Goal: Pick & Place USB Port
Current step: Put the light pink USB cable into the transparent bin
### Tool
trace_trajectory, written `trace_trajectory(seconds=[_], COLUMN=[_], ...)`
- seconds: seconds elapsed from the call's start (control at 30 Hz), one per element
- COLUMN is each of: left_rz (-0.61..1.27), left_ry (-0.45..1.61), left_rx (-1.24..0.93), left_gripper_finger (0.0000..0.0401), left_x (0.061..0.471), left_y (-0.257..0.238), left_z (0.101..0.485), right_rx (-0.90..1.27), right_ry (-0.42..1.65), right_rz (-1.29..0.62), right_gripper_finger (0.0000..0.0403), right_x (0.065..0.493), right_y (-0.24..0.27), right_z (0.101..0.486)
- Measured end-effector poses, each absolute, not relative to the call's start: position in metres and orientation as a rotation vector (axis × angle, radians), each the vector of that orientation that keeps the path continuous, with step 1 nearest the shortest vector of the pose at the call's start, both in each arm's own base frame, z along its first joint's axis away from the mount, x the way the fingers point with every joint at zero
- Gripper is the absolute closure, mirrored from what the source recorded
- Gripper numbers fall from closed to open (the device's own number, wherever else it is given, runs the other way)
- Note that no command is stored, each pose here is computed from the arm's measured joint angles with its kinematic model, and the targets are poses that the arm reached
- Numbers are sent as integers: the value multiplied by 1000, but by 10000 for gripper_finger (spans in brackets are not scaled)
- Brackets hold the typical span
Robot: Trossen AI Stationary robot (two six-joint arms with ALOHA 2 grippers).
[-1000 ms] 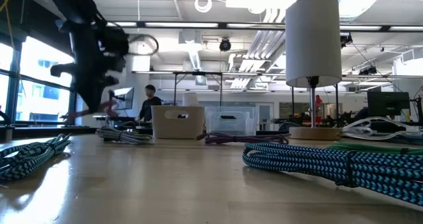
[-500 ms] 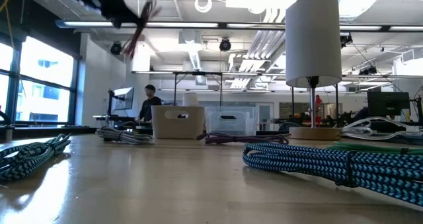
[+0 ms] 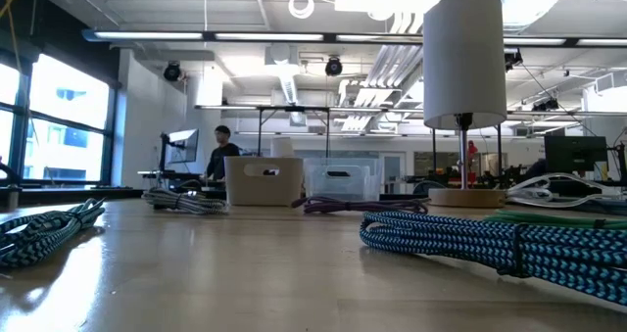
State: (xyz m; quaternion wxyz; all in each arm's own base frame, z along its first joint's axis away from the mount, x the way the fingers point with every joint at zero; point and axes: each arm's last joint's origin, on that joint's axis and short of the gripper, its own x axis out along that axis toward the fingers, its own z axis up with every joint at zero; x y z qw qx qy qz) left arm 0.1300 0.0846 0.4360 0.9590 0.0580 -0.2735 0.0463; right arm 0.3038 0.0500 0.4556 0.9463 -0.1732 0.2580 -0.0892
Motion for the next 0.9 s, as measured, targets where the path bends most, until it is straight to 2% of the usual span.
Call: trace_trajectory(seconds=[0.1, 0.23, 0.43, 0.67, 0.9], left_rz=[81, 41, -81, -104, -137], left_ry=[-541, -536, -619, -594, -559], left_rx=[108, 110, 73, 80, 102], left_gripper_finger=[394, 394, 394, 394, 394], left_x=[138, 158, 191, 204, 221], left_y=[81, 76, 60, 58, 54], left_z=[433, 428, 424, 418, 408], right_rx=[-314, -199, -51, -122, -90], right_ry=[353, 220, 207, 168, 180], right_rz=[-173, -115, -18, -72, -117], right_gripper_finger=[254, 253, 235, 189, 146], right_x=[305, 311, 315, 315, 317], right_y=[45, 31, 10, 13, 11], right_z=[475, 487, 487, 491, 488])
